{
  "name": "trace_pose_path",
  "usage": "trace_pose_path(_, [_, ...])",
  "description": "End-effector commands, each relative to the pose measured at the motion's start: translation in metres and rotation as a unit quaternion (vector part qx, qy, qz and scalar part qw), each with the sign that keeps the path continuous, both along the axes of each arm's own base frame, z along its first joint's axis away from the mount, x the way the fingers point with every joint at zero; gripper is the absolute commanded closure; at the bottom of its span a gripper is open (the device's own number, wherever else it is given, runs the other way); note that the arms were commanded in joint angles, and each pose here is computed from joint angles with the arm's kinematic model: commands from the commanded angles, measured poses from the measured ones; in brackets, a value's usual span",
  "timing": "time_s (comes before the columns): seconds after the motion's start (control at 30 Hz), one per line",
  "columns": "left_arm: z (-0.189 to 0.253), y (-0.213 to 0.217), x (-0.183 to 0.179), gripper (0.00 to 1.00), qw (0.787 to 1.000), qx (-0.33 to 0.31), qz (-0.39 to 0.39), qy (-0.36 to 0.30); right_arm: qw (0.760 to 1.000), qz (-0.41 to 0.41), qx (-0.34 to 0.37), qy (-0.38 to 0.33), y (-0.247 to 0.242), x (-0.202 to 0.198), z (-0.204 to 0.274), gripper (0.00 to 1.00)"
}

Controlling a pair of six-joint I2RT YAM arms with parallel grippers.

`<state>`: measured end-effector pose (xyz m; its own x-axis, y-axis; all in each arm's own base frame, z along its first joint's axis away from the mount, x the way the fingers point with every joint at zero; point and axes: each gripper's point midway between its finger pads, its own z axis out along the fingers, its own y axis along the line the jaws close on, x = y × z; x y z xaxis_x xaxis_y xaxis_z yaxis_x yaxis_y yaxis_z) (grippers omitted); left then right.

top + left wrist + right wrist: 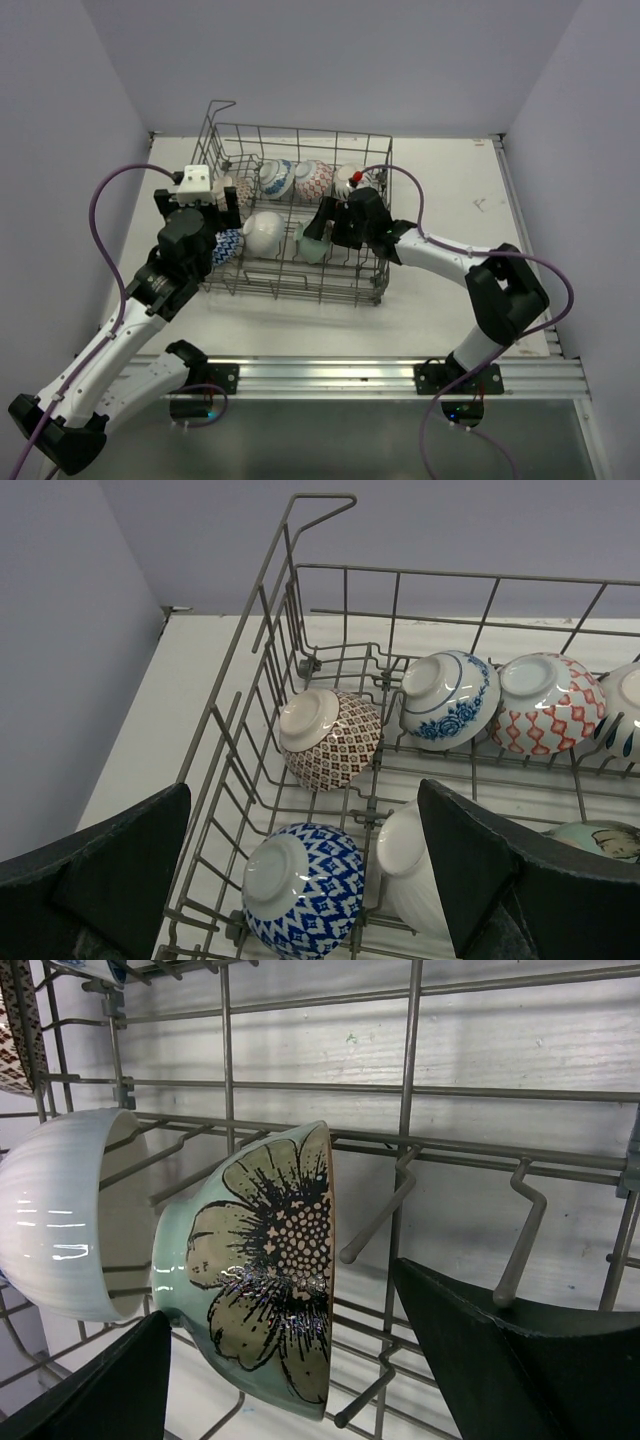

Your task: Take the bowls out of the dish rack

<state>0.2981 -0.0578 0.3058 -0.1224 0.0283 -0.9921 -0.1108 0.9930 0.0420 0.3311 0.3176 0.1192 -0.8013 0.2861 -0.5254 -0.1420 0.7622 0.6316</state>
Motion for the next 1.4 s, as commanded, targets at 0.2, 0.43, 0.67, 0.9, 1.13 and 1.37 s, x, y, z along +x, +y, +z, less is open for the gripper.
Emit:
trace_pose_path(0.2, [0.004, -0.004, 0.001, 0.00, 1.000, -0.019, -0.004, -0.010, 0.997, 0.013, 0.053, -0.046, 0.027, 0.013, 0.031, 0.01])
trace_pose_path(0.43, [0.002, -0.006, 0.002, 0.00, 1.000, -0.018, -0.007, -0.007, 0.993, 0.011, 0.088, -0.080, 0.028, 0.012, 0.062, 0.08])
trace_pose_path(0.67, [0.002, -0.006, 0.002, 0.00, 1.000, -0.017, -0.006, -0.007, 0.985, 0.021, 0.141, -0.098, 0.033, 0.006, 0.088, 0.22])
trace_pose_path(0.9, [0.001, -0.003, 0.002, 0.00, 1.000, -0.014, 0.000, -0.005, 0.978, 0.041, 0.179, -0.095, 0.044, 0.001, 0.096, 0.34])
trace_pose_path(1.13, [-0.001, -0.004, 0.002, 0.00, 1.000, -0.015, -0.001, -0.006, 0.976, 0.046, 0.194, -0.088, 0.048, -0.001, 0.100, 0.62])
trace_pose_path(1.37, [-0.002, -0.006, 0.003, 0.00, 1.000, -0.016, -0.005, -0.004, 0.971, 0.049, 0.215, -0.092, 0.047, -0.005, 0.101, 0.82])
